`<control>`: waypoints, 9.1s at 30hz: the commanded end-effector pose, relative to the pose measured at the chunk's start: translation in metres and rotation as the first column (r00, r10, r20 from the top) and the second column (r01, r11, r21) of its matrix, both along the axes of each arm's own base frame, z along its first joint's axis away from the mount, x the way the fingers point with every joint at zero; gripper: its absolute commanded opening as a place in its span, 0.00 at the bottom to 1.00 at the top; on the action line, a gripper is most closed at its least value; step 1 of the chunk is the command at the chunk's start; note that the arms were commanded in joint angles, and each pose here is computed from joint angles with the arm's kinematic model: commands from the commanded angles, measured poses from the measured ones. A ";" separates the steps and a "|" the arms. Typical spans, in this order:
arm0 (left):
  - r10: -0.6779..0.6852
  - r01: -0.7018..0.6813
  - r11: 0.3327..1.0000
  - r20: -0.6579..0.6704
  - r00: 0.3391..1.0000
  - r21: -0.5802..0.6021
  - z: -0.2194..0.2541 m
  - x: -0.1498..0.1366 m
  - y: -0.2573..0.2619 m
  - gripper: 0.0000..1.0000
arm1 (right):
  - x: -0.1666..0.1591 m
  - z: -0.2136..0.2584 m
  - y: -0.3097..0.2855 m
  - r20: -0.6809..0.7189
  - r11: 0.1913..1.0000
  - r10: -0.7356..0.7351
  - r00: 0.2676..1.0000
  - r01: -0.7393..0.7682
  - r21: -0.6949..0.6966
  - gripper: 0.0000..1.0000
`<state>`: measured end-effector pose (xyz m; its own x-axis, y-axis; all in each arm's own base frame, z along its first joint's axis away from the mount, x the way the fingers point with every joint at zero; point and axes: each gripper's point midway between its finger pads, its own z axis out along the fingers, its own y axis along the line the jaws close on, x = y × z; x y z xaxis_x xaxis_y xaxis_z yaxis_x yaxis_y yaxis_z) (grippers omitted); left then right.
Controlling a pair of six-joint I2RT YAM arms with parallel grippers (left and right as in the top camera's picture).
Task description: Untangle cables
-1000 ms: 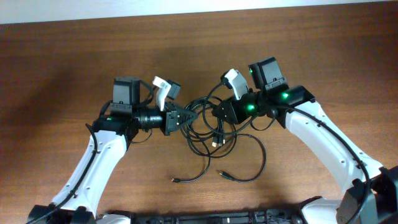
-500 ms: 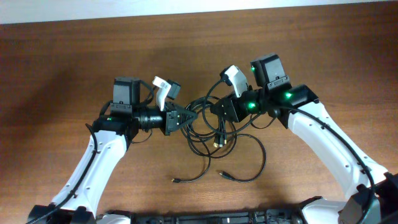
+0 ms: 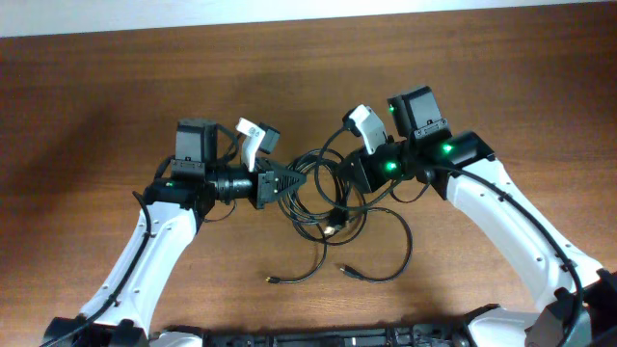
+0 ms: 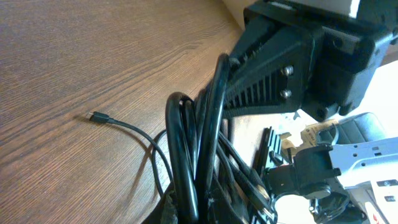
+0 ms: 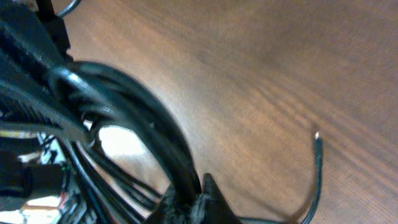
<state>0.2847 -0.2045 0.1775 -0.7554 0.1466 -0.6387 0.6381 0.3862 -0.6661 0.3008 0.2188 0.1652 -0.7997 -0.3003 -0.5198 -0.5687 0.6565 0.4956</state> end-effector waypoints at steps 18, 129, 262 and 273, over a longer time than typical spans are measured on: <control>0.006 -0.006 1.000 0.024 1.000 -0.001 0.006 0.002 0.001 0.14 | -0.004 -0.004 -0.017 -0.031 0.994 -0.063 0.998 0.060 -0.095 0.04; 0.539 -0.497 0.823 -0.103 0.836 0.276 -0.033 0.056 0.073 0.12 | 0.055 0.105 -0.040 0.322 0.877 -0.214 0.922 0.326 -0.352 0.04; 0.767 -0.605 0.398 0.113 0.632 0.690 -0.086 0.037 0.169 0.61 | 0.007 -0.104 -0.081 -0.391 0.731 -0.592 0.705 0.266 -0.629 0.65; 0.767 -0.604 0.398 0.112 0.632 0.690 -0.087 0.037 0.169 0.61 | -0.014 -0.159 -0.076 -0.324 0.660 -0.661 0.677 0.318 -0.680 0.31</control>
<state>0.3213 -0.0352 0.0871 -0.8791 -0.2064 -0.4297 -0.1632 0.9773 -0.1355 0.2949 0.1479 0.0183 -0.9847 0.1307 0.1152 0.1414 0.9858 0.0904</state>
